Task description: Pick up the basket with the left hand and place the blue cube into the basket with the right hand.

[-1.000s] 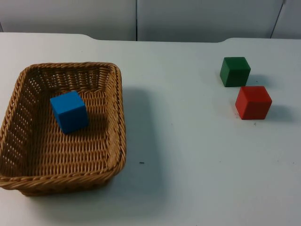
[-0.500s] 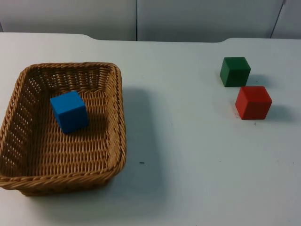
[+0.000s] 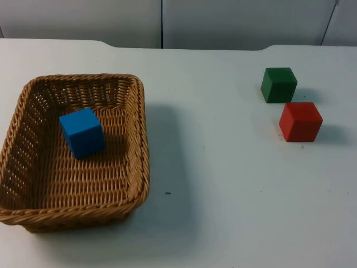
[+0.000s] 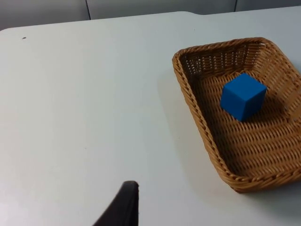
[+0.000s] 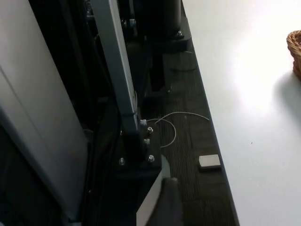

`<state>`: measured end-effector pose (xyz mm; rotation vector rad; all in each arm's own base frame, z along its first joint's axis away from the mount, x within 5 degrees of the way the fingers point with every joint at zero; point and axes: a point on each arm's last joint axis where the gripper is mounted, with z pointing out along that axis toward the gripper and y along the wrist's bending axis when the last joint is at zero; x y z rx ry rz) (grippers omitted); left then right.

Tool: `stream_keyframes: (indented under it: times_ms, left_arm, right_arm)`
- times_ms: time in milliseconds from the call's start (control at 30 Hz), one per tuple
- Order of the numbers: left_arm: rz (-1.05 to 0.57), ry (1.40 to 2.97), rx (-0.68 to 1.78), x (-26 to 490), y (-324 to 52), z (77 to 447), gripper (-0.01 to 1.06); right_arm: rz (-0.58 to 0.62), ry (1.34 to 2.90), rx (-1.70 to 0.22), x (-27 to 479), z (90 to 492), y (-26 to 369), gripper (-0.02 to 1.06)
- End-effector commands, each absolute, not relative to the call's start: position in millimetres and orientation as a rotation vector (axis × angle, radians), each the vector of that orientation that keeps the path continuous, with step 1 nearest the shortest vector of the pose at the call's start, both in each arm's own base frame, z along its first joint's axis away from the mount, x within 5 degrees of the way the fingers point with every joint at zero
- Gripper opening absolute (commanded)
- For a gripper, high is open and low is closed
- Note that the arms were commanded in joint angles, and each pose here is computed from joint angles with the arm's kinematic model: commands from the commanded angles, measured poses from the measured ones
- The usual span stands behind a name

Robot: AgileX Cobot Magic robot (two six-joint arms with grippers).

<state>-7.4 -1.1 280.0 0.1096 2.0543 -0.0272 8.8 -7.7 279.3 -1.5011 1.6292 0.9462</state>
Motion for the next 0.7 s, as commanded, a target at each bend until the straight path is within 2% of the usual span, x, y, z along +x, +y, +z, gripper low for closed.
stream_keyframes:
  times_ms: [0,667]
  left_arm:
    - [-0.031,2.045,0.1,-7.4,-1.2,279.8,1.05]
    - [-0.031,2.045,0.1,-7.4,-1.2,279.8,1.05]
  right_arm:
    - [0.955,1.621,-1.487,9.4,279.0,-6.7,0.7]
    - [0.958,1.622,-1.488,9.2,279.0,-6.7,0.7]
